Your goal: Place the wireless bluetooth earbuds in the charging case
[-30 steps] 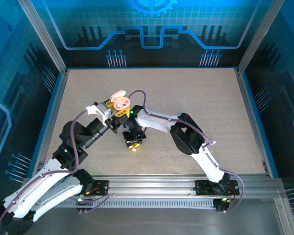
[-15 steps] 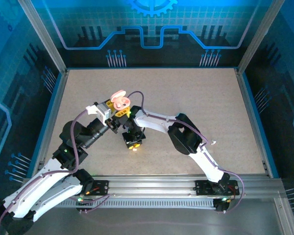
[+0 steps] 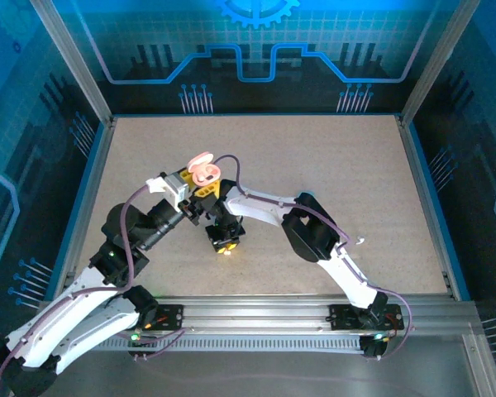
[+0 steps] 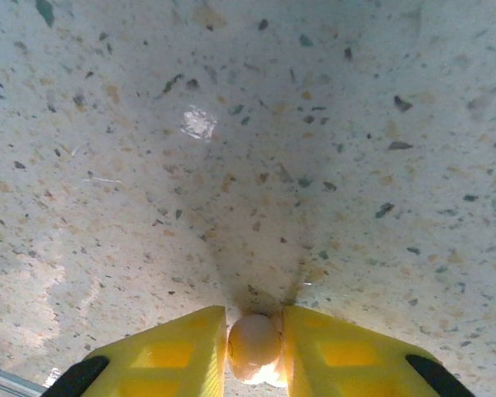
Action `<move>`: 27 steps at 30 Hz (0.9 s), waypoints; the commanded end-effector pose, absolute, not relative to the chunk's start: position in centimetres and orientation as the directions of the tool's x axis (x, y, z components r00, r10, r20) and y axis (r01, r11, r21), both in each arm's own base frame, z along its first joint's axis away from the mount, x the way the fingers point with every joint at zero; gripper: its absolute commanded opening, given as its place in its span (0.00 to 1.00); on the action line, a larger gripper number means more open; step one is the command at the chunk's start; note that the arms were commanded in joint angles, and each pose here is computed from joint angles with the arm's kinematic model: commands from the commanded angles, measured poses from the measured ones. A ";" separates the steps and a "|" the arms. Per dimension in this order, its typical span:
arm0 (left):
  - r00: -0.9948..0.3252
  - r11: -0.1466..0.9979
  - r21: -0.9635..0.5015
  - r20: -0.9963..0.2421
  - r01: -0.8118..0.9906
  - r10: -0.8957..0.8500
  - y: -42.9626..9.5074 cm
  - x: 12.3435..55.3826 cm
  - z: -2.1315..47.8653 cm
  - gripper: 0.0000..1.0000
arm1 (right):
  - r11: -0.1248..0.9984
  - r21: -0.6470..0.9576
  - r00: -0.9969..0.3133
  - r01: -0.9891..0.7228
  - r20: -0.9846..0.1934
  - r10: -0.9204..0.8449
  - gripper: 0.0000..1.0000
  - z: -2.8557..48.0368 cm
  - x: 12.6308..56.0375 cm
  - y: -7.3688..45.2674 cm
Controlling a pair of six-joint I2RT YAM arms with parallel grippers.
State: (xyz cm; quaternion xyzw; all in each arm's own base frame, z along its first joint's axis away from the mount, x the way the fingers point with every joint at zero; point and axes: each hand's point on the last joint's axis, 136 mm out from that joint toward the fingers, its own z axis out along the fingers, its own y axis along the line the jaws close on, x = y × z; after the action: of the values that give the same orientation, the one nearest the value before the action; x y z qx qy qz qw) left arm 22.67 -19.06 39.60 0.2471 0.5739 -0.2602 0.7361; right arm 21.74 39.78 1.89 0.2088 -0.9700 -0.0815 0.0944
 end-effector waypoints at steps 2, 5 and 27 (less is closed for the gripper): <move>0.227 0.739 0.068 -0.967 0.670 -0.117 -18.9 22.4 40.8 0.36 | 0.894 0.154 -0.875 -0.420 0.194 -0.444 0.23 1.1 20.4 39.3; 0.225 0.741 0.066 -0.967 0.668 -0.116 -18.9 22.5 40.7 0.36 | 0.893 0.157 -0.879 -0.421 0.173 -0.445 0.21 1.7 20.7 39.3; 0.120 0.637 0.032 -0.988 0.770 -0.096 -24.4 26.1 36.0 0.36 | 0.899 0.434 -0.997 -0.061 -0.075 -0.032 0.19 12.3 28.2 23.2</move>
State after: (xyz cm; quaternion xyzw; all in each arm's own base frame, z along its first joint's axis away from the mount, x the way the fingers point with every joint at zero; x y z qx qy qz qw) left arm 26.47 -23.58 34.48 0.2812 0.6193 -0.2845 0.6756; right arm 27.93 24.43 10.98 0.0323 -0.9797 -0.1969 -0.0195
